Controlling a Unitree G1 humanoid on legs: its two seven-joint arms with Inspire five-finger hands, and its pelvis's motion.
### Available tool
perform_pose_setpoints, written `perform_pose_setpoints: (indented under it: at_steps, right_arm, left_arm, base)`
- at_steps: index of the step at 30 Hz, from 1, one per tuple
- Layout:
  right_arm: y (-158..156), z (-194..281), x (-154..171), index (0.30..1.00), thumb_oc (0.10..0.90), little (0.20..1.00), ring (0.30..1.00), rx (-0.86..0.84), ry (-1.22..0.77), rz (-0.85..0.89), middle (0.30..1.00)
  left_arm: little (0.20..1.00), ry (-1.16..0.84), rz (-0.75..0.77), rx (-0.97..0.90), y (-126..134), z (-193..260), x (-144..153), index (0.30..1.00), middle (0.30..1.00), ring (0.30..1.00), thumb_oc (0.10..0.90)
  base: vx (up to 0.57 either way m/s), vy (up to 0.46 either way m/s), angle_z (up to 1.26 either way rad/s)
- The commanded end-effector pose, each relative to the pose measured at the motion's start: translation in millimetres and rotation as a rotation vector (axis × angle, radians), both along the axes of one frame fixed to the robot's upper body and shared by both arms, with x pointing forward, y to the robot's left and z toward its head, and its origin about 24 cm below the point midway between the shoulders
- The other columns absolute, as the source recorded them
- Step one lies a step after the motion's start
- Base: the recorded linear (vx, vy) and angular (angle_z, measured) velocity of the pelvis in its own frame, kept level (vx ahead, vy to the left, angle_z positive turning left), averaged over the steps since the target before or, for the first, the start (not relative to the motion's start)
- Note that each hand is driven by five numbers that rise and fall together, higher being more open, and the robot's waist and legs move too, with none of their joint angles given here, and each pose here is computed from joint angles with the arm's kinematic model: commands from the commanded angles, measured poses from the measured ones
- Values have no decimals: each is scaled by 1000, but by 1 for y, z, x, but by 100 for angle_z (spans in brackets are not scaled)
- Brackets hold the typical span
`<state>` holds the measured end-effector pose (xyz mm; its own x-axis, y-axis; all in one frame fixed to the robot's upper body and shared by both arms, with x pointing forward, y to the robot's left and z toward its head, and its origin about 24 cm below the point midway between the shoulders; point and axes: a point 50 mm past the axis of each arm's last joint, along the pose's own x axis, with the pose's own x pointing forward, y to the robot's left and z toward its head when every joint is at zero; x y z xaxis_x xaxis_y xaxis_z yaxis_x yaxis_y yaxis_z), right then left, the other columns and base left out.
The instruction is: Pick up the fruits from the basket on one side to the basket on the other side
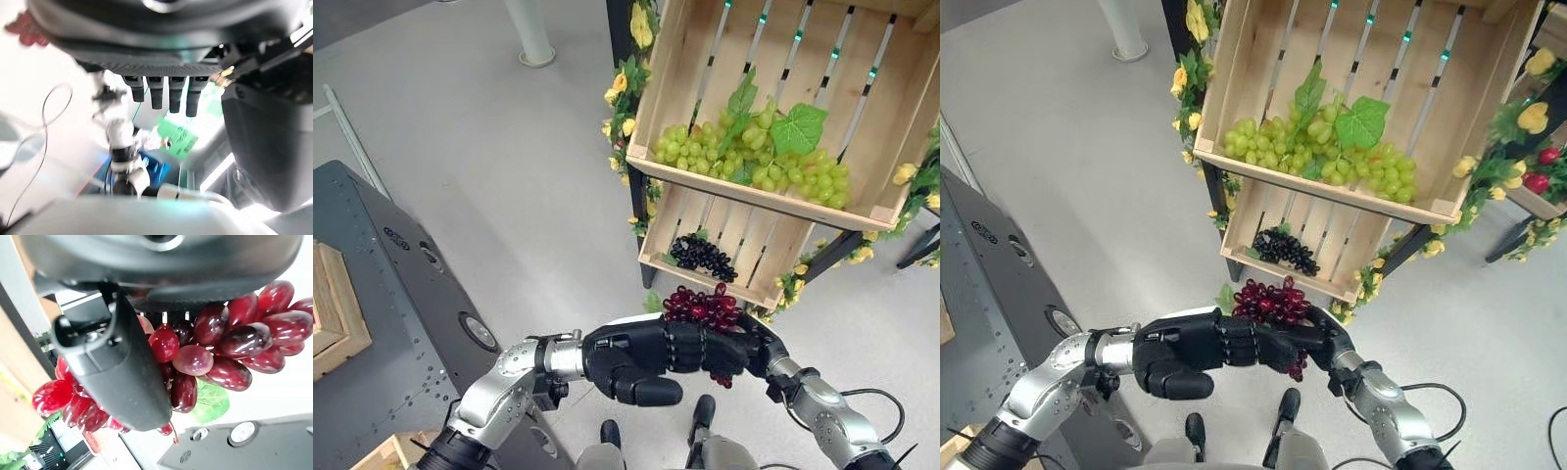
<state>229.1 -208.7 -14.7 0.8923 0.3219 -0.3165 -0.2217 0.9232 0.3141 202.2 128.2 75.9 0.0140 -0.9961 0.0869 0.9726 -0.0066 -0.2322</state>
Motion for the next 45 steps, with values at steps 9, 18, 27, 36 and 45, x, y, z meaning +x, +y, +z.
perform_pose_setpoints:
  at_steps: [9, 18, 27, 36, 45]
  right_arm:
    - [-15, 142, 68, 300, 400, 300, 300, 131, -695, -164, 300]
    - [-19, 220, 79, 300, 400, 300, 300, 177, -1040, -272, 300]
    - [-57, 259, 102, 300, 400, 300, 300, -205, -1068, -545, 300]
    - [-83, 300, 114, 300, 400, 300, 300, -513, -1068, -759, 300]
    - [-91, 336, 119, 300, 400, 300, 300, -708, -1056, -862, 300]
  left_arm:
    - [900, -212, 78, 484, 18, -4, 25, 900, 900, 900, 800]
    - [900, -489, 347, 591, 29, 3, 58, 900, 900, 900, 800]
    - [900, -594, 367, 600, 14, 22, 72, 900, 900, 900, 800]
    - [900, -624, 321, 594, 10, 29, 72, 900, 900, 900, 800]
    - [900, -627, 333, 542, 10, 30, 68, 900, 900, 900, 800]
  base:
    - [-52, 22, 6]
    - [-81, -20, 14]
    - [-19, -61, 5]
    - [1, -44, 4]
    - [18, -3, 0]
